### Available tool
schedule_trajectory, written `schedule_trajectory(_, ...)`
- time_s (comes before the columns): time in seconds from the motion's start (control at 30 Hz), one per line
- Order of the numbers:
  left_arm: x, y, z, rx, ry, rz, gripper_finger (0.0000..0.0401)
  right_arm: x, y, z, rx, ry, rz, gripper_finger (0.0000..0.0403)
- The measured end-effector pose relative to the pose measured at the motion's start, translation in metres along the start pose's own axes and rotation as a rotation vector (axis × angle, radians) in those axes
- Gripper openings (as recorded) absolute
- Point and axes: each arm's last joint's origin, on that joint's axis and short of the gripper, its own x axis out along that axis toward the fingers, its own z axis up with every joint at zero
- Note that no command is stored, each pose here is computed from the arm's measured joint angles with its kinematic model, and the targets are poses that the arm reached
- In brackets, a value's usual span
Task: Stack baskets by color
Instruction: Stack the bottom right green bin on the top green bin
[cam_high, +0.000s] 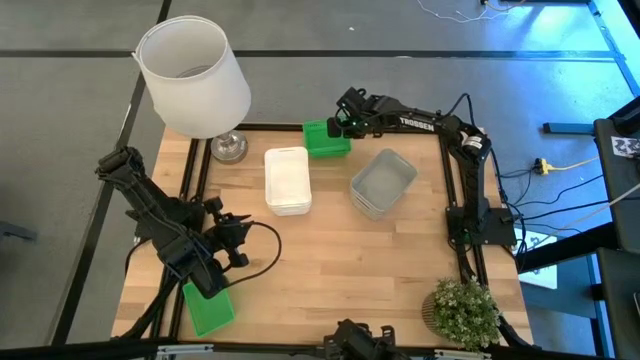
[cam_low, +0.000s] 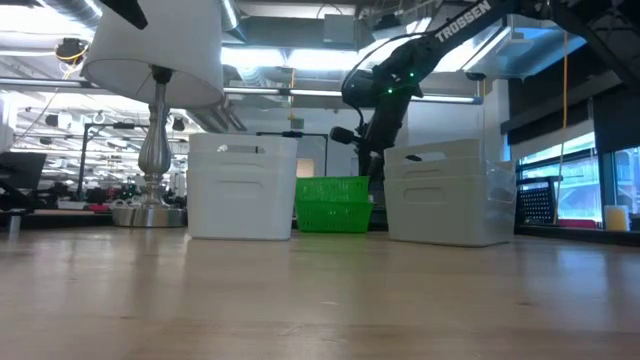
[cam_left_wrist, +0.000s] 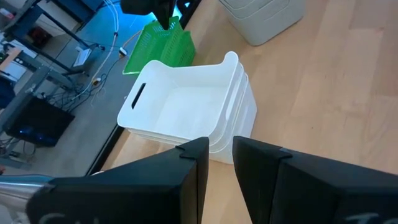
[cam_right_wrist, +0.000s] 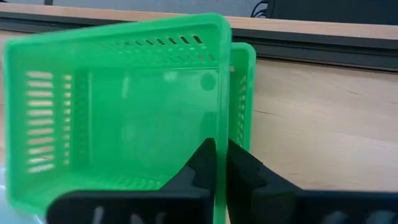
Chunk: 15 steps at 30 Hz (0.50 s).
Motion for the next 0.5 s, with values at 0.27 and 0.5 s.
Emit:
schedule_trajectory(0.27,0.0,0.0,0.0,0.0,0.0,0.0,0.0065,0.0,0.0005,0.0007,-0.003,-0.006,0.006,0.0038)
schedule_trajectory(0.5,0.0,0.0001,0.0,0.001,0.0,0.001,0.0065,0.0,0.0006,0.0008,-0.005,-0.007,0.007,0.0068)
